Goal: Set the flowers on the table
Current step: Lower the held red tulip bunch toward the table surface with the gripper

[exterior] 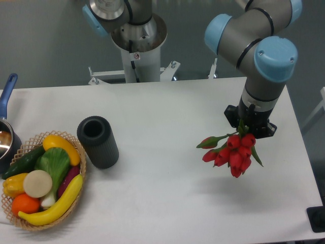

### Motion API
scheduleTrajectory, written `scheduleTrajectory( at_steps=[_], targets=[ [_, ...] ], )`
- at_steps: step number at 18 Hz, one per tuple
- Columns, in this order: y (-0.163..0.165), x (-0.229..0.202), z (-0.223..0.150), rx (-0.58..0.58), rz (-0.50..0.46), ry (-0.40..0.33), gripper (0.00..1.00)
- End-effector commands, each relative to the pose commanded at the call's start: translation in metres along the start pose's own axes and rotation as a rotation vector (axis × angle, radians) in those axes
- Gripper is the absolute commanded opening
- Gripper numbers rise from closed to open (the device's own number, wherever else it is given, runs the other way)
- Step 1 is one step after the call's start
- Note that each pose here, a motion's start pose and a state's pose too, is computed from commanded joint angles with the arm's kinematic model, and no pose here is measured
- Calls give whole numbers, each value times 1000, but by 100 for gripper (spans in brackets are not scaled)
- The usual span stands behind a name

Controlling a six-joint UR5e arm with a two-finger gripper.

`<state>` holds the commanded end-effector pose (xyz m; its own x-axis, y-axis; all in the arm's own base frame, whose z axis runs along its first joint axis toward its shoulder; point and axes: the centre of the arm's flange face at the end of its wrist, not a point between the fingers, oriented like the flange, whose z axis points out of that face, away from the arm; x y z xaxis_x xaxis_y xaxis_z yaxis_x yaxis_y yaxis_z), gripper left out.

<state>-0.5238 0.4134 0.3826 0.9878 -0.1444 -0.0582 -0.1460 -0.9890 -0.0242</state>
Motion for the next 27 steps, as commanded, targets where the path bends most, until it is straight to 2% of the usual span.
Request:
scheduleTrajectory(
  at_steps=[8, 16, 19, 22, 25, 27],
  targets=[
    [-4, 1, 12, -8, 1, 15, 6],
    [-15, 1, 40, -15, -6, 50, 6],
    [-35, 3, 55, -6, -9, 31, 8],
    [-36, 5, 64, -8, -17, 37, 9],
    [-38, 8, 80, -18, -16, 62, 12],
    [-45, 11, 90, -25, -8, 76, 19]
  ],
)
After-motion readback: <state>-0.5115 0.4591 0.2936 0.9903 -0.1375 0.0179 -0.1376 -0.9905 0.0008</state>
